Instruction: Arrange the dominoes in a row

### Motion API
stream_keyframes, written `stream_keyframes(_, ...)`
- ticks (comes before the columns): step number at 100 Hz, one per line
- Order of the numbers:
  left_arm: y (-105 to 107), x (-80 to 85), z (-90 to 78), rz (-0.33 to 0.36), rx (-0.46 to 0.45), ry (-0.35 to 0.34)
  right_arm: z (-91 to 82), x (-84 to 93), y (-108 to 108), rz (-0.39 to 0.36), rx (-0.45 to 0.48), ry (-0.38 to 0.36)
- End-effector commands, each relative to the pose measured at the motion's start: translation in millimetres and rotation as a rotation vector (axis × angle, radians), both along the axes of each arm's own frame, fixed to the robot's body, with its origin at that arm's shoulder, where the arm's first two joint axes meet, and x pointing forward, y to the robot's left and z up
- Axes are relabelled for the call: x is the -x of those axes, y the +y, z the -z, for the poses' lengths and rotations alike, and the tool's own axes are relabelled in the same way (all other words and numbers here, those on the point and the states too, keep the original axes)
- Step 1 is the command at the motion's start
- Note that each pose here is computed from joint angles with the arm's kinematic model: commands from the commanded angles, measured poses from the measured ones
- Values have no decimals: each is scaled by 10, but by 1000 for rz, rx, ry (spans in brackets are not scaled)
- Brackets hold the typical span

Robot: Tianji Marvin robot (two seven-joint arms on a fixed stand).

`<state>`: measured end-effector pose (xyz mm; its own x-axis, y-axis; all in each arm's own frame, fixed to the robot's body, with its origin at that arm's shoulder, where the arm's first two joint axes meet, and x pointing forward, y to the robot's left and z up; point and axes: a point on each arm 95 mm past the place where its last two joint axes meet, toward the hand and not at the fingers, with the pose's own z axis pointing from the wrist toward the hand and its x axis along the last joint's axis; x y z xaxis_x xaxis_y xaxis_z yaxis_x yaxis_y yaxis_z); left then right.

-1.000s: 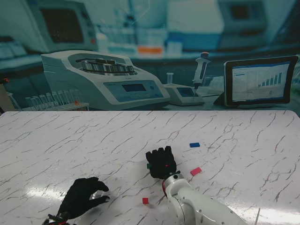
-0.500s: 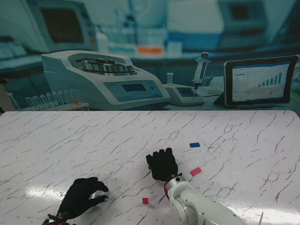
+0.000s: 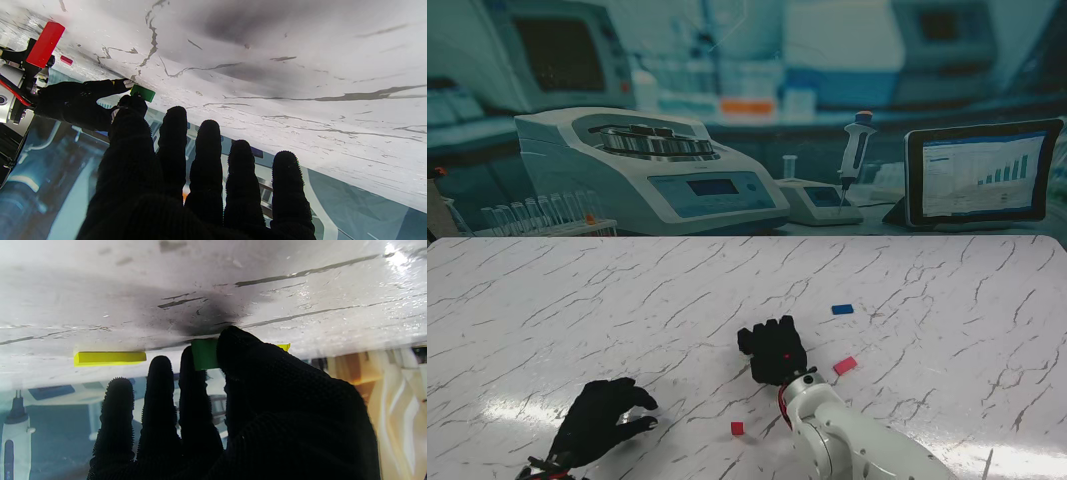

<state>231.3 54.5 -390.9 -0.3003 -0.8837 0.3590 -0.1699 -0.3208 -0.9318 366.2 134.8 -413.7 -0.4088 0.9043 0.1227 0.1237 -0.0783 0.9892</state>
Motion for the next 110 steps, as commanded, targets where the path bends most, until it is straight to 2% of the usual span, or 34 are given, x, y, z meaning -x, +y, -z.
stream_keyframes(1,-27,41,32,14,13,17,64,53,-3,-8,7,21)
stream_keyframes(46,-21,42,35,10,11,26,42,35,-16,-25,8,16)
stream_keyframes(110,0,44,34,-1,8,49,-101,75,-42,-74,4,-46)
